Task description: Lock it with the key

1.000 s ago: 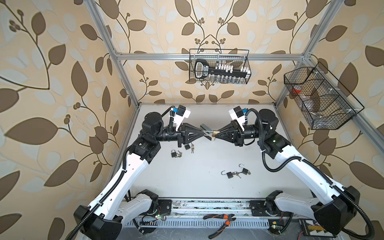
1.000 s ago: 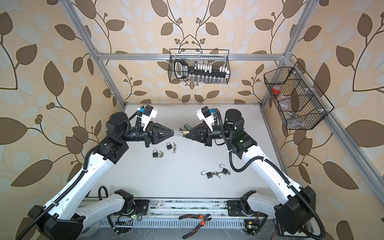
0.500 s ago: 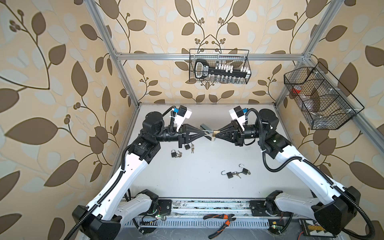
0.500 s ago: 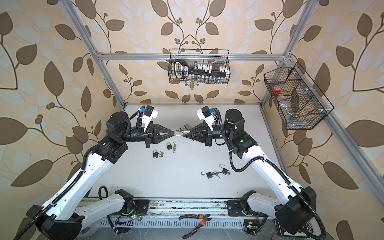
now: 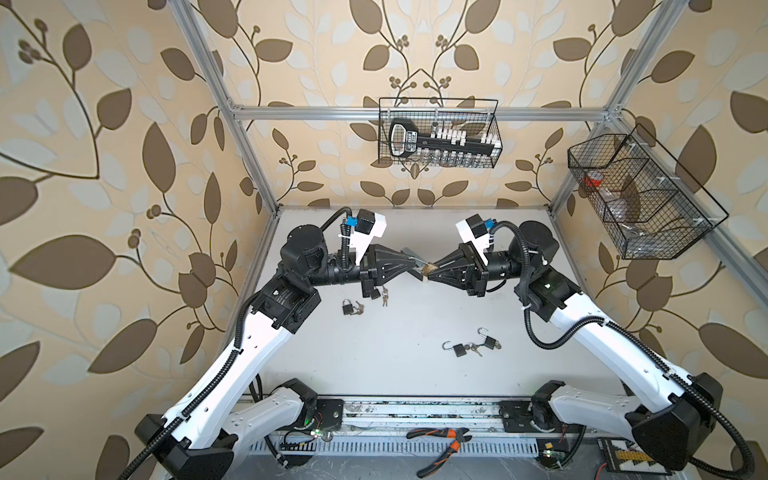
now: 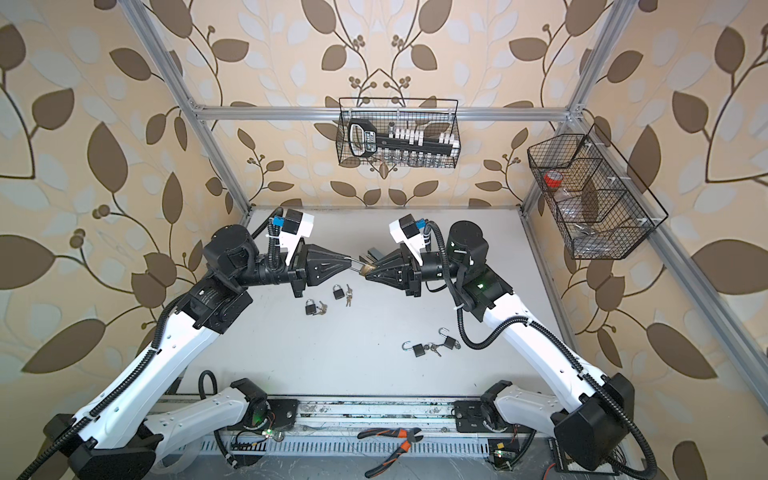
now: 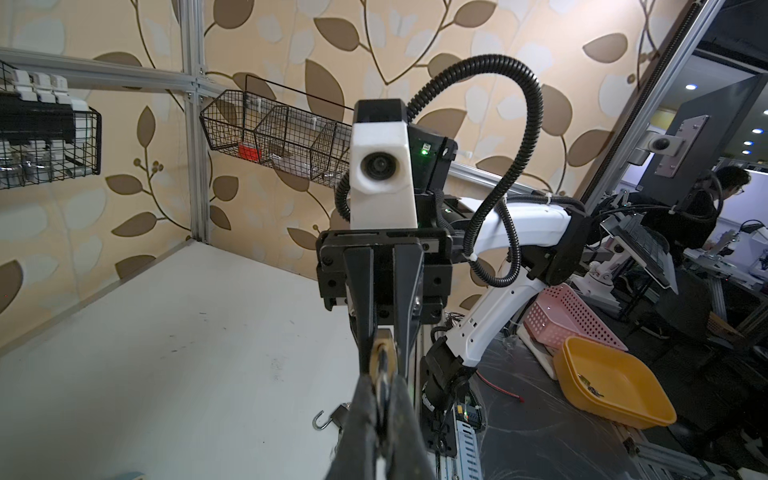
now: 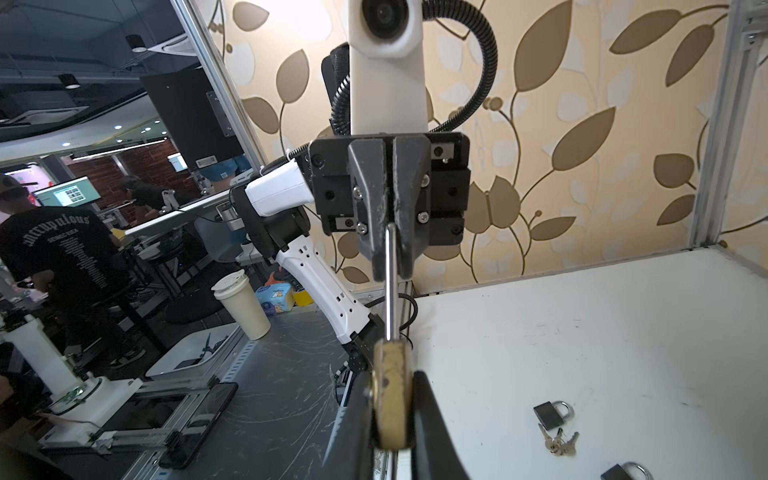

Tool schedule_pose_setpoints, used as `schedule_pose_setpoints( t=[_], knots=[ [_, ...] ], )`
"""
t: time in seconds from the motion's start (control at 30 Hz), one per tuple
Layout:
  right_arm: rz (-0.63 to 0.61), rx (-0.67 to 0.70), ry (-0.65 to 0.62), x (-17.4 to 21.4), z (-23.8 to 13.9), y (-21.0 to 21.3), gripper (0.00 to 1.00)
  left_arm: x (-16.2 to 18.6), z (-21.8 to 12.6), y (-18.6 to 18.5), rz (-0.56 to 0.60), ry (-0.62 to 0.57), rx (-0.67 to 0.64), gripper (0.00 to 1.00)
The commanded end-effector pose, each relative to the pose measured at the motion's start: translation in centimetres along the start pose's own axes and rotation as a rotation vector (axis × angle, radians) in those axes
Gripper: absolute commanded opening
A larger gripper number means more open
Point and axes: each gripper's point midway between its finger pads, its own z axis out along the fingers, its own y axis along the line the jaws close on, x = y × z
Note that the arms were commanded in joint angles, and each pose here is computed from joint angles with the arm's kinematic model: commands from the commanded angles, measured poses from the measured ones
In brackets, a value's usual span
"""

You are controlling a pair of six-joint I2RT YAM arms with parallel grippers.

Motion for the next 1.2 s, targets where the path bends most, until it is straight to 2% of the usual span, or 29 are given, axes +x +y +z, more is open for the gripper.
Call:
schedule_pose_setpoints(
  t=[0.0,0.23,0.53,0.67,0.7,0.8,0.87,0.97,1.03,1.17],
  knots=[
    [-0.095,0.063,-0.142,-3.4,-1.2,0.6,0.00,1.3,-0.1,0.0,-0.073,0.017,0.058,0.00],
    [-0.100,0.087,-0.291,-5.4,-2.4,1.4,0.00,1.3,0.2,-0.5,-0.095,0.020,0.122,0.00],
    [-0.051,0.060,-0.515,-6.3,-3.5,2.3,0.00,1.2,0.3,-0.5,-0.105,0.012,0.125,0.00],
    [-0.049,0.034,-0.482,-5.9,-2.3,2.7,0.00,0.7,0.3,-0.6,-0.102,0.001,0.123,0.00],
    [-0.049,0.038,-0.463,-5.7,-2.1,2.5,0.00,0.4,0.2,-0.7,-0.096,-0.006,0.119,0.04],
    [-0.050,0.062,-0.334,-4.6,-1.0,1.9,0.00,-0.6,-0.2,-0.6,-0.073,-0.037,0.067,0.35],
    [-0.045,0.082,-0.245,-3.7,-0.6,1.4,0.00,-1.5,-0.8,0.3,-0.067,-0.066,-0.033,0.44],
    [-0.010,0.113,-0.167,-2.6,-1.1,0.6,0.00,-2.5,-1.7,0.5,-0.050,-0.088,-0.093,0.69],
    [0.013,0.134,-0.152,-2.5,-2.2,0.0,0.00,-2.7,-1.9,0.2,-0.036,-0.073,-0.093,0.75],
    [0.032,0.118,-0.087,-2.0,-3.1,-0.1,0.00,-2.5,-2.2,0.2,-0.014,-0.062,-0.111,0.78]
  ],
)
